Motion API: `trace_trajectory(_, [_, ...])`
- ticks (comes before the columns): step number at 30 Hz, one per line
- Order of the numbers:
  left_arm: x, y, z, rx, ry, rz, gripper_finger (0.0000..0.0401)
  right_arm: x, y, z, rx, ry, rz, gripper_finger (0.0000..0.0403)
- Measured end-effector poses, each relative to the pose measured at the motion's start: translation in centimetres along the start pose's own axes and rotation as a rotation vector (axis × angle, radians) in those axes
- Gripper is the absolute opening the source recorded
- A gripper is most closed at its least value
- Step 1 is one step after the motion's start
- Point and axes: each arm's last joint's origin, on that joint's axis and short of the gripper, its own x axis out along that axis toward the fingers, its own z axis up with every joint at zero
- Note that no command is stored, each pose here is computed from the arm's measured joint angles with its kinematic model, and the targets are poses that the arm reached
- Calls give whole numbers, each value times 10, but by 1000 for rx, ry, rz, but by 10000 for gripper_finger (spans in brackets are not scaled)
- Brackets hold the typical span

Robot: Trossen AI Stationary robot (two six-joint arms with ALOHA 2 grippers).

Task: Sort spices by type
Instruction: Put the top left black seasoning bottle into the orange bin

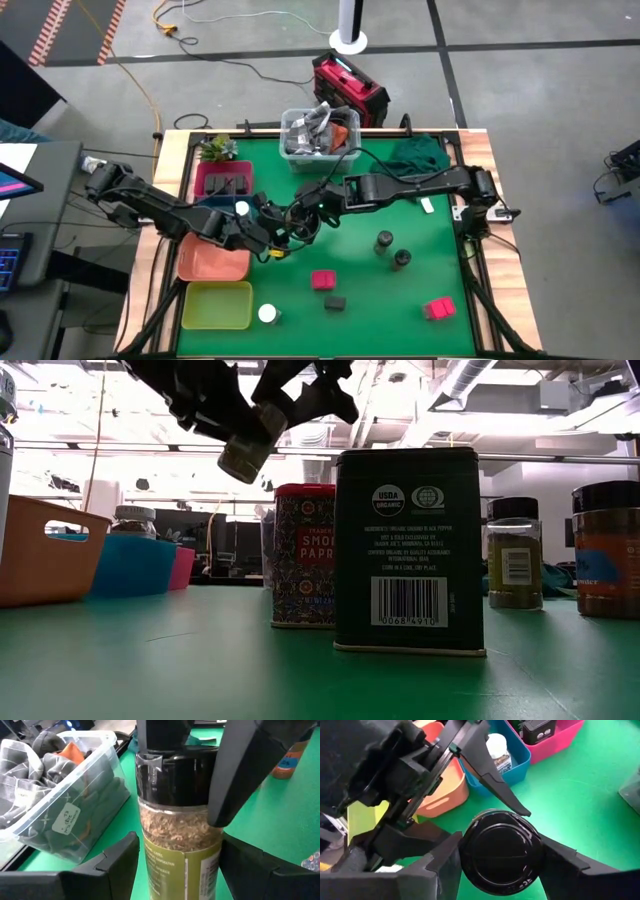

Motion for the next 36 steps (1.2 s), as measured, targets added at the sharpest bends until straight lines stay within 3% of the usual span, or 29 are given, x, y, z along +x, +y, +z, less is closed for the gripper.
trace_trajectory(14, [0,-2,7,-57,-56,-9,244,0,1,0,27,-3,7,240])
trace_trajectory(23, [0,-1,6,-51,-50,-7,184,0,1,1,23,-6,8,240])
trace_trajectory(28, [0,-1,6,-49,-49,-7,178,0,1,1,22,-6,8,240])
trace_trajectory(36, [0,-1,6,-47,-46,-9,178,1,-2,2,28,27,68,285])
